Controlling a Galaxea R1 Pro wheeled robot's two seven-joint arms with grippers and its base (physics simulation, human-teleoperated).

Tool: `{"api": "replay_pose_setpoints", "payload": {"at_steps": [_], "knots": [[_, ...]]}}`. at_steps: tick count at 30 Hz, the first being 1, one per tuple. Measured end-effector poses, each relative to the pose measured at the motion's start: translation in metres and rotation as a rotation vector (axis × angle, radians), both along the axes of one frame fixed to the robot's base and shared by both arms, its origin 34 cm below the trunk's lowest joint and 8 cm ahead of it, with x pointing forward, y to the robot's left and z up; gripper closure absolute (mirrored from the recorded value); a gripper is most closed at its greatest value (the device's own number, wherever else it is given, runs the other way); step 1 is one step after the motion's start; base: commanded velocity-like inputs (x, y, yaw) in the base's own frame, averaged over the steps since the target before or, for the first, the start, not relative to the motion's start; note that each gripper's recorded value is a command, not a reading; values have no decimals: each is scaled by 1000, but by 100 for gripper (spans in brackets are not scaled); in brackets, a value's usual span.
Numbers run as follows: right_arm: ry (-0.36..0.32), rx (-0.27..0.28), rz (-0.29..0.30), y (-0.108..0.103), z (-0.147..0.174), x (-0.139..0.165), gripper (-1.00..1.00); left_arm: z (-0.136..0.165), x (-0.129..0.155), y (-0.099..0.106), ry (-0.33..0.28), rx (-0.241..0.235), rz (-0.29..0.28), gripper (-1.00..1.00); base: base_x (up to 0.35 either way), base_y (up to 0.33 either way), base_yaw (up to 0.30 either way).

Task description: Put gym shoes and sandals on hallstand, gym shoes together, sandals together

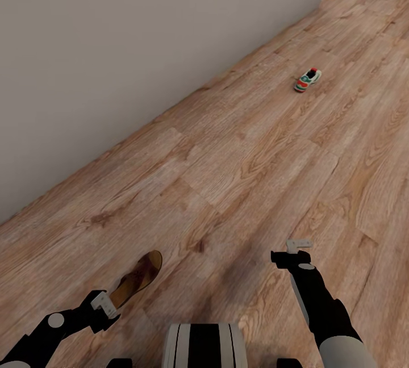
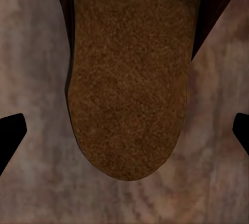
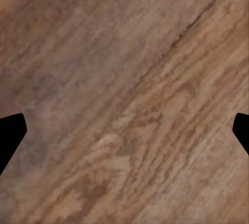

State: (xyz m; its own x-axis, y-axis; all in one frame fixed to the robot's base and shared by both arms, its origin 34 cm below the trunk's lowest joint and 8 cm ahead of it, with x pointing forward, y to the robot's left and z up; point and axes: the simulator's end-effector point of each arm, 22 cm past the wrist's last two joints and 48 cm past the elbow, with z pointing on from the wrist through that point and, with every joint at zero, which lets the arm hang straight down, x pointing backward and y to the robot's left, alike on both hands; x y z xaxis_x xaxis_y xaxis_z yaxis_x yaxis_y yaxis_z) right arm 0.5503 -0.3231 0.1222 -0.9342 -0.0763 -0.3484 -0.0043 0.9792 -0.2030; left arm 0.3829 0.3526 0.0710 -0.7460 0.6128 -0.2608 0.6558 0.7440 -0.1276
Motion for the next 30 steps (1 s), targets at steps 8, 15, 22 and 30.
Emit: {"api": "replay_pose_setpoints", "payload": {"at_steps": [8, 15, 22, 30], "knots": [[0, 0, 0, 0, 0, 0, -100, 0, 1, 0, -3, 0, 0, -100, 0, 0, 0], [16, 0, 0, 0, -8, -6, -100, -5, -5, 1, 13, 2, 0, -100, 0, 0, 0], [45, 0, 0, 0, -22, -17, -100, -14, -17, 2, 41, 3, 0, -100, 0, 0, 0], [49, 0, 0, 0, -24, -19, -100, -15, -19, 2, 45, 3, 0, -100, 0, 0, 0]]}}
